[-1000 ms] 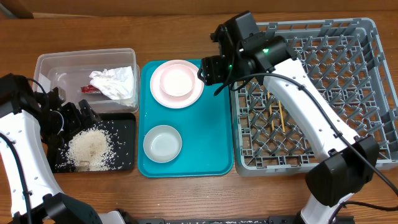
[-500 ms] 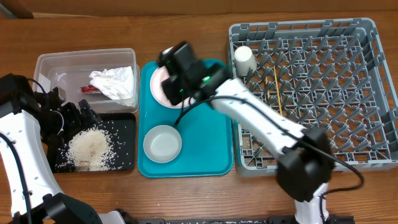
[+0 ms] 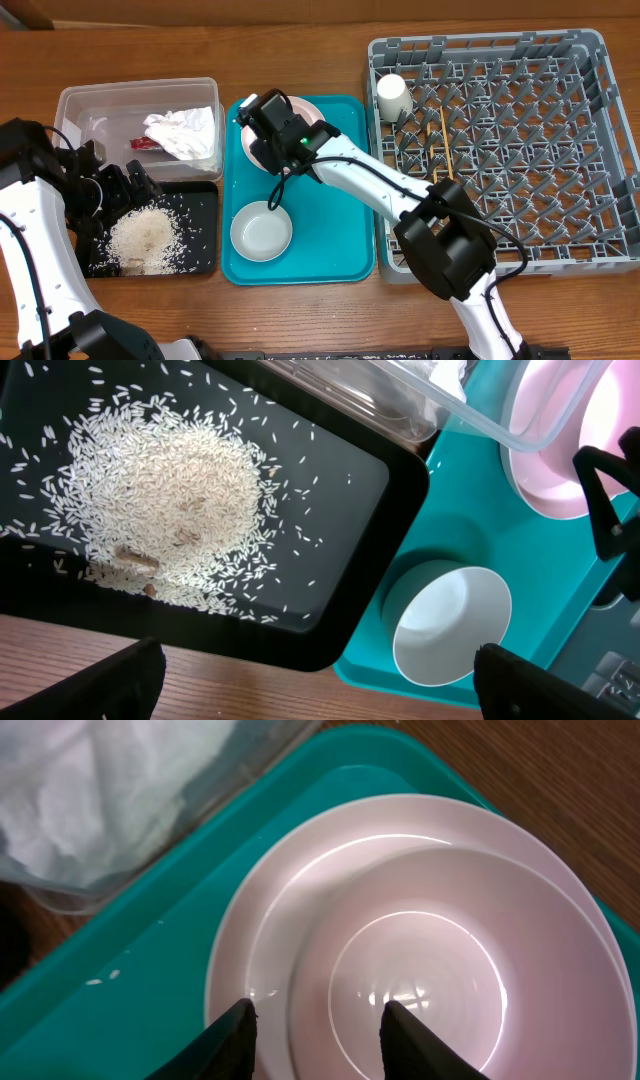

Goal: Sort waste into correct bins and load items into the dishwasher
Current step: 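Reach the right gripper to the pink plate and grasp its rim, then lift the pink plate and carry it right into the dish rack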

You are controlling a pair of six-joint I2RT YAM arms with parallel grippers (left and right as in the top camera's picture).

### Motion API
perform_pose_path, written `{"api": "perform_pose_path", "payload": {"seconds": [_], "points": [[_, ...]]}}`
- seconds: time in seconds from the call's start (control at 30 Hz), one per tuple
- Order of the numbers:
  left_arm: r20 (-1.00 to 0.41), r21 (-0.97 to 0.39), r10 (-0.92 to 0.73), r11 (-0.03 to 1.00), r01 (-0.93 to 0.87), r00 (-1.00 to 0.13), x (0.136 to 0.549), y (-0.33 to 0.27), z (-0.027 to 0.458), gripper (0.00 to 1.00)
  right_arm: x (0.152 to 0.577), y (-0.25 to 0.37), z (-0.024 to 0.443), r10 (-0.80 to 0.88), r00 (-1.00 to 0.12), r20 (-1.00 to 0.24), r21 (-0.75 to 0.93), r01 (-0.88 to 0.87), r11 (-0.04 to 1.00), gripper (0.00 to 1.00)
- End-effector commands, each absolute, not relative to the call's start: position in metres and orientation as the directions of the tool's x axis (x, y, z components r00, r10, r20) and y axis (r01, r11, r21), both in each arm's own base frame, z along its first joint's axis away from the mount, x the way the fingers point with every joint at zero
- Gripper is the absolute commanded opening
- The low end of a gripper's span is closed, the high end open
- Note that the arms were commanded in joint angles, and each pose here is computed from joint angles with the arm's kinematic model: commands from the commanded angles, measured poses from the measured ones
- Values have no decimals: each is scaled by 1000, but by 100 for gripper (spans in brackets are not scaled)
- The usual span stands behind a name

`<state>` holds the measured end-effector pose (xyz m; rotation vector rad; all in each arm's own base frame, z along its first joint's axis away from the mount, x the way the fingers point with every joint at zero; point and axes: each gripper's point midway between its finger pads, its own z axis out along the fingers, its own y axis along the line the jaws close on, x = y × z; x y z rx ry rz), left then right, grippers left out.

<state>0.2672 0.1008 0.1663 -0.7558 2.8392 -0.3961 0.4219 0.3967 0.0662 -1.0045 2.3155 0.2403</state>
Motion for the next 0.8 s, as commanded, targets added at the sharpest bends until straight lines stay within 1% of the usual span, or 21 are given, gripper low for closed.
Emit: {"api": "perform_pose_path", "payload": {"seconds": [0.0,0.13,0.17,0.3,0.37,0.43,0.5,0.63,0.7,0.77], "points": [[-133,-293,-486,852,-434,-864,272,101,173,100,427,392,53,-616,-539,-574,-85,-709,700,42],[-133,-293,-486,852,-434,-864,272,101,173,100,426,389,42,-630,-545,-553,-89,-713,695,41],[-133,-293,-486,852,-434,-864,272,101,173,100,425,389,41,-632,-547,-549,-89,-713,695,38],[-133,-293,-486,852,-434,-864,272,101,173,100,424,388,40,-635,-550,-543,-88,-714,694,23],[-133,-293,-486,852,-434,-864,272,101,173,100,423,388,40,-636,-550,-541,-88,-715,694,18],[-133,-293,-486,852,-434,-864,272,101,173,100,422,387,40,-637,-552,-537,-88,-715,693,9],[-133,-293,-486,852,-434,-864,272,101,173,100,422,387,42,-637,-552,-539,-88,-715,693,4],[-133,-293,-486,852,-434,-864,272,101,173,100,425,389,66,-620,-534,-574,-89,-712,696,4],[-133,-293,-486,852,-434,-864,272,101,173,100,427,392,90,-592,-526,-610,-81,-702,707,4],[-133,-293,-486,852,-434,-864,272,101,173,100,427,393,125,-529,-538,-656,-44,-672,739,4]]}}
